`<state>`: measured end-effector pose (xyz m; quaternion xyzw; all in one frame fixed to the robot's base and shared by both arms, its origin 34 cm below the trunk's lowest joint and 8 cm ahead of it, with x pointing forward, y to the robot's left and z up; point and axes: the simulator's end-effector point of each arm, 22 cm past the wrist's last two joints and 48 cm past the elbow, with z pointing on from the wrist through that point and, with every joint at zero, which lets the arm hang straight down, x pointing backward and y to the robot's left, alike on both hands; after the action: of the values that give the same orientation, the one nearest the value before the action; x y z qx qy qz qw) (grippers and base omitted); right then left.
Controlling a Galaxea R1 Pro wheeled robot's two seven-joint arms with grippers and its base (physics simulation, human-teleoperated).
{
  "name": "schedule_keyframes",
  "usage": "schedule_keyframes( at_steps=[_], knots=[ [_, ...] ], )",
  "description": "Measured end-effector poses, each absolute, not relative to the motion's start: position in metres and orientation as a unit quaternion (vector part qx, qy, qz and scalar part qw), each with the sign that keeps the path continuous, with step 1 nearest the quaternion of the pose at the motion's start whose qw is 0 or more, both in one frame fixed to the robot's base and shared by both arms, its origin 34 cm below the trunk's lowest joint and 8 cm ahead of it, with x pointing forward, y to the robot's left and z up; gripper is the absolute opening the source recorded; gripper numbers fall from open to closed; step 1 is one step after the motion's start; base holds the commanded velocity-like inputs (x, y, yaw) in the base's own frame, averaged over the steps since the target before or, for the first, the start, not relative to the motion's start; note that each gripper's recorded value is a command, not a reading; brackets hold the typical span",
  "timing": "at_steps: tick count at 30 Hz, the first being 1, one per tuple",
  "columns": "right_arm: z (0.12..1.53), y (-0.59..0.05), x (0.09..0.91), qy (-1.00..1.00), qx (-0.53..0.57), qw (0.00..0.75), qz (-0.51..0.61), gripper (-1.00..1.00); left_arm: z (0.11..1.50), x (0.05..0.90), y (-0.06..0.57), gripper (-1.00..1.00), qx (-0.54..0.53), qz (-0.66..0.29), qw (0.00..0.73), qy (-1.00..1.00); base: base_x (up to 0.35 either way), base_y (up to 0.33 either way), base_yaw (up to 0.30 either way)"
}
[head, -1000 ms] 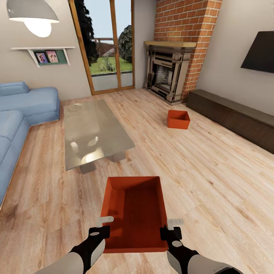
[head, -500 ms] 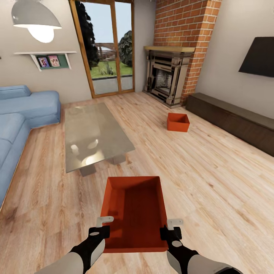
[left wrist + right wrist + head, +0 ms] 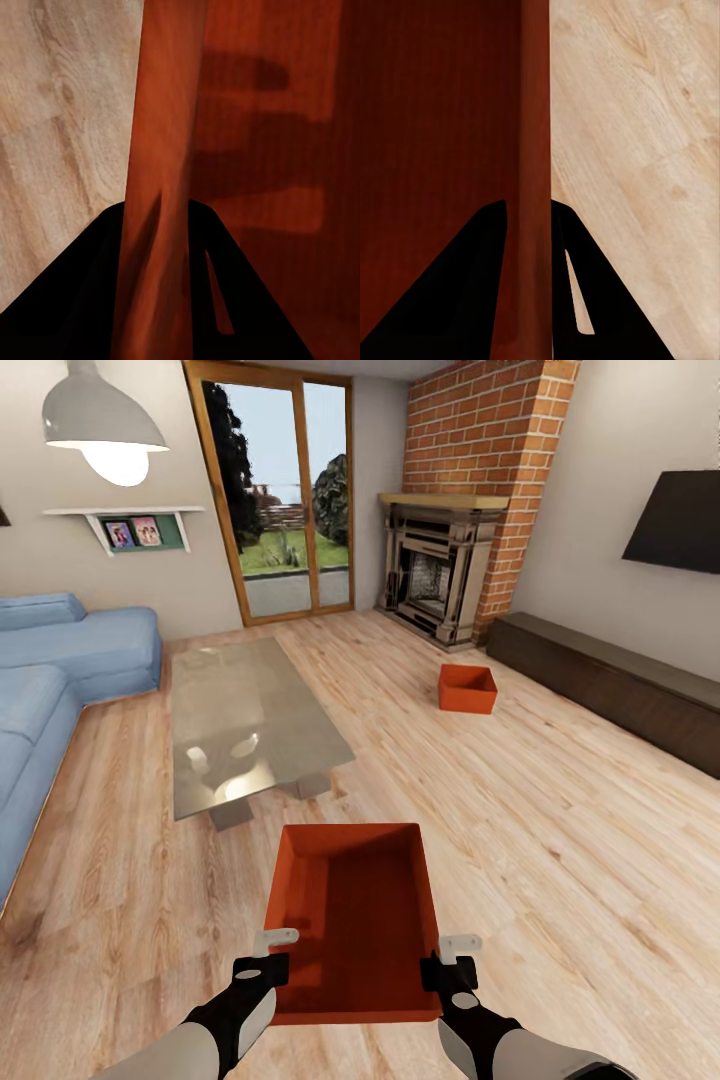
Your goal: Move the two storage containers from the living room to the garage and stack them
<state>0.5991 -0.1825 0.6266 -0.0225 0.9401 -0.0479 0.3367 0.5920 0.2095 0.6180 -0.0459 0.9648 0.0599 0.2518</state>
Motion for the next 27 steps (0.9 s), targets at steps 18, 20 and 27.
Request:
schedule_keyframes(
  at_steps=[18,20,27],
  knots=[
    [0.640,-0.183,0.608,0.935,-0.022,0.350,-0.048,-1.00,0.631,0.601,0.210,-1.00,-0.047,0.059,0.265,0.961,0.000,0.000,0.000],
    [0.642,-0.183,0.609,0.935,-0.022,0.352,-0.048,-1.00,0.633,0.602,0.210,-1.00,-0.047,0.059,0.267,0.961,0.000,0.000,0.000],
    [0.647,-0.183,0.612,0.933,-0.021,0.357,-0.048,-1.00,0.638,0.605,0.210,-1.00,-0.046,0.059,0.272,0.959,0.000,0.000,0.000]
  ],
)
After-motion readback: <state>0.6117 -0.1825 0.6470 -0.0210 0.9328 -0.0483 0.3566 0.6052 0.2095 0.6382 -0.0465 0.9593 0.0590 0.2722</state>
